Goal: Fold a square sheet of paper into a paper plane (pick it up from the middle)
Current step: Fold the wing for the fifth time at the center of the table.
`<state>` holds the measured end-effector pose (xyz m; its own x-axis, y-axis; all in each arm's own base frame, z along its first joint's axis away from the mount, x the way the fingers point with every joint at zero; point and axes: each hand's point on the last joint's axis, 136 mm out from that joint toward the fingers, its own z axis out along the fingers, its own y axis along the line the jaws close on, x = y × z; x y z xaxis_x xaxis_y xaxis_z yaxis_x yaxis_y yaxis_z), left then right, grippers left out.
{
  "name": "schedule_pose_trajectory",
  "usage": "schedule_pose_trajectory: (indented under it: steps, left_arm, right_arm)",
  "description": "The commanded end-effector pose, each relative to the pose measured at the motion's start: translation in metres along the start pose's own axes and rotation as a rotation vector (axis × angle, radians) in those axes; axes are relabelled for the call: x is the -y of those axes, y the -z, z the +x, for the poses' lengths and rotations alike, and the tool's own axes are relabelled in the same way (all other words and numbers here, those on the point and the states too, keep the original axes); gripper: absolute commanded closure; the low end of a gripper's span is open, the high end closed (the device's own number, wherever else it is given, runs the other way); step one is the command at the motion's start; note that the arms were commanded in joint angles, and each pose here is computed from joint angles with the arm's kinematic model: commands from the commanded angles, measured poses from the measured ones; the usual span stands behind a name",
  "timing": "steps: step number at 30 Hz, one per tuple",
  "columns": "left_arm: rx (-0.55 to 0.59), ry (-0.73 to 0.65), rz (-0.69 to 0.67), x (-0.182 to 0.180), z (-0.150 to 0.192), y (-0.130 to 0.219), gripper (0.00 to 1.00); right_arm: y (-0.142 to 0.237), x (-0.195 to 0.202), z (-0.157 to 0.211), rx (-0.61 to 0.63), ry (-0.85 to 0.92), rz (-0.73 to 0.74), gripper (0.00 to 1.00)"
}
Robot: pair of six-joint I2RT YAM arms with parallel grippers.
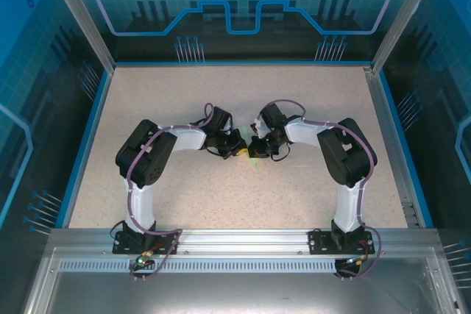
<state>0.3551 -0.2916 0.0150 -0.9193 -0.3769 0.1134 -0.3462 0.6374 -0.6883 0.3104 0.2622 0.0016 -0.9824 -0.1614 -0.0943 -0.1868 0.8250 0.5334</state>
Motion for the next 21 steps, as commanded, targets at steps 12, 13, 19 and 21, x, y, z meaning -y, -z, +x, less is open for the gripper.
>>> schedule_pose_trajectory:
  steps: [12,13,19,21]
  left_arm:
    - [0.169,-0.167,-0.221,-0.067,-0.014,-0.012,0.95]
    - [0.173,-0.170,-0.213,-0.066,-0.017,-0.011,0.95]
    - [0.196,-0.162,-0.163,-0.060,-0.039,-0.004,0.94]
    - [0.202,-0.169,-0.149,-0.056,-0.048,-0.001,0.94]
  right_arm:
    - [-0.026,0.112,0.097,-0.290,-0.079,0.508,1.00]
    - [-0.026,0.113,0.098,-0.293,-0.075,0.519,1.00]
    - [-0.024,0.114,0.099,-0.294,-0.058,0.557,1.00]
    - [-0.024,0.114,0.099,-0.296,-0.055,0.561,1.00]
